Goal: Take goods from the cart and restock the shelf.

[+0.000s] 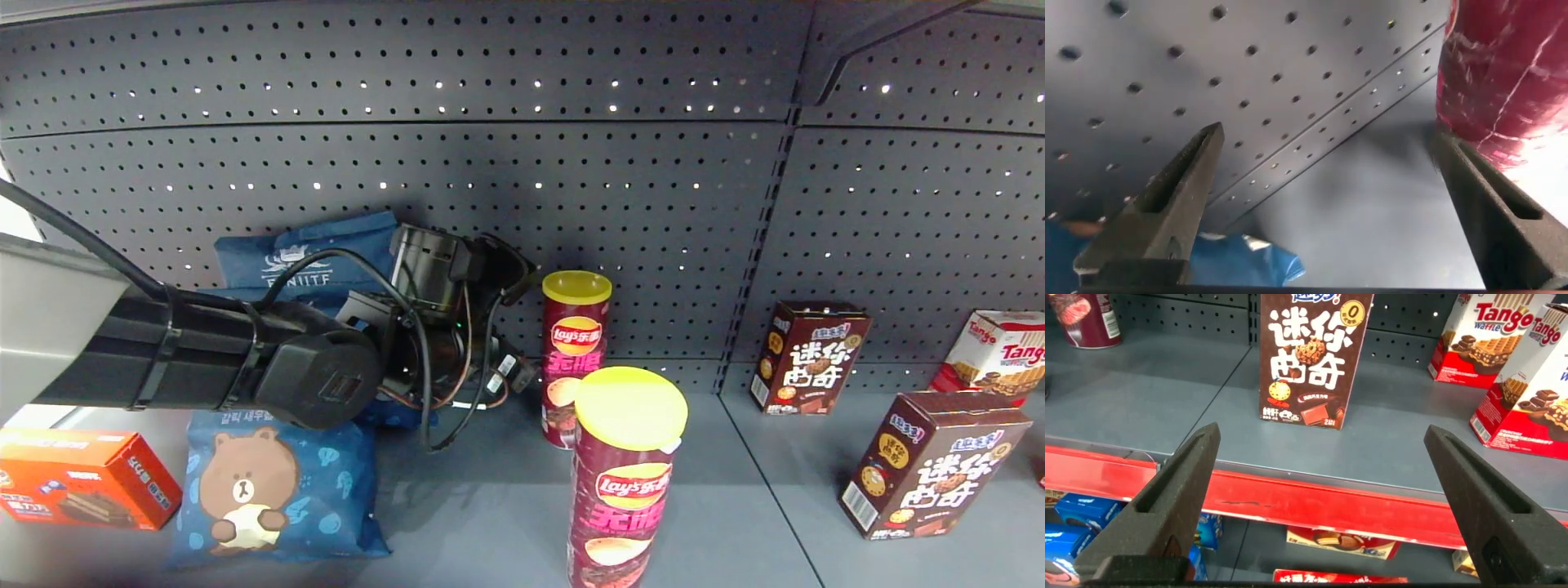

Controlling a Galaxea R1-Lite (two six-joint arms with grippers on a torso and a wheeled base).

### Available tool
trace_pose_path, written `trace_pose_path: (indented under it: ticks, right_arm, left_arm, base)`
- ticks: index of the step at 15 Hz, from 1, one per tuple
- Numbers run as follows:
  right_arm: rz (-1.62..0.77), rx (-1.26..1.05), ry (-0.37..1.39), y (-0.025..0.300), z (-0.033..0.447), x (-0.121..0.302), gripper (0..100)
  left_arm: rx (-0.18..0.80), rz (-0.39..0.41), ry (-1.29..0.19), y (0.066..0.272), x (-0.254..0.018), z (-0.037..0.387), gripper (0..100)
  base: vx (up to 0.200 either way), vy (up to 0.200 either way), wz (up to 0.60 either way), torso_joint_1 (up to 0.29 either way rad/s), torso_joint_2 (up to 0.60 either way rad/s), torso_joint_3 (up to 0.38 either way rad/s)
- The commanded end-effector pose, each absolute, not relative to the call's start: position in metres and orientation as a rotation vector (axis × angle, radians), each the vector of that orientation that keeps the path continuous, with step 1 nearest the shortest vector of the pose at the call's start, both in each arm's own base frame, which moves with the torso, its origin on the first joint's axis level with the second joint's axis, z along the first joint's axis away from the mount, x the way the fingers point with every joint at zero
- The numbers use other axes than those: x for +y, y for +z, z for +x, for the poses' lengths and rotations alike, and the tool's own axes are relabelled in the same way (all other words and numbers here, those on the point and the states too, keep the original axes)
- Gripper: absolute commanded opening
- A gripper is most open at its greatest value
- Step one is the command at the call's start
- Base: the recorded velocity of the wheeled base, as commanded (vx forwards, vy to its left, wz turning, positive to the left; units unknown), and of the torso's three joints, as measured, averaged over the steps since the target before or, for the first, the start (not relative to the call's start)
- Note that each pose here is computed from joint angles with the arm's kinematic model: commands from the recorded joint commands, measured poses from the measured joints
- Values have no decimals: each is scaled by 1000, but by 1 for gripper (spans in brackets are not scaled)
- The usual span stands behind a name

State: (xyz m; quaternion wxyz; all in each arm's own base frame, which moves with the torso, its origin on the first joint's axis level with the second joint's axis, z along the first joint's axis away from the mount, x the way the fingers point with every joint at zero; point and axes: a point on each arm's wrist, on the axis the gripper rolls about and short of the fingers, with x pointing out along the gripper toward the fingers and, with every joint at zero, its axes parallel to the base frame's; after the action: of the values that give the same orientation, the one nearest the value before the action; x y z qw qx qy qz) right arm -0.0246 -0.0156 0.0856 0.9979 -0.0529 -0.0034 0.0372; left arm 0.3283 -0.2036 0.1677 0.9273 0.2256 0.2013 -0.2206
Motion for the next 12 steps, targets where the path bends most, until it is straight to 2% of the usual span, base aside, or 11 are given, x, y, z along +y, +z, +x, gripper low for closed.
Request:
trace_pose_path:
  ticks: [1, 6, 8, 10, 12]
  right_arm:
    - [-107, -5, 75, 86, -24, -16, 100]
    - [-105, -5, 75, 86, -24, -16, 100]
    - [-107, -6, 80, 86, -24, -15, 100]
    - [-107, -5, 89, 86, -24, -16, 100]
    - [-107, -4, 81, 86, -24, -16, 100]
  left_arm:
    - [423, 468, -459, 162, -208, 331, 100]
    - [419, 463, -464, 162, -211, 332, 100]
    - [392, 454, -463, 175, -209, 324, 100]
    - [337, 433, -452, 203, -197, 306, 100]
    - [294, 412, -436, 222, -185, 293, 100]
  base:
    - [0, 0, 0, 0, 0, 0]
    - [0, 0, 0, 0, 0, 0]
    - [0, 0, 0, 0, 0, 0]
    - [0, 0, 0, 0, 0, 0]
    - [0, 0, 0, 0, 0, 0]
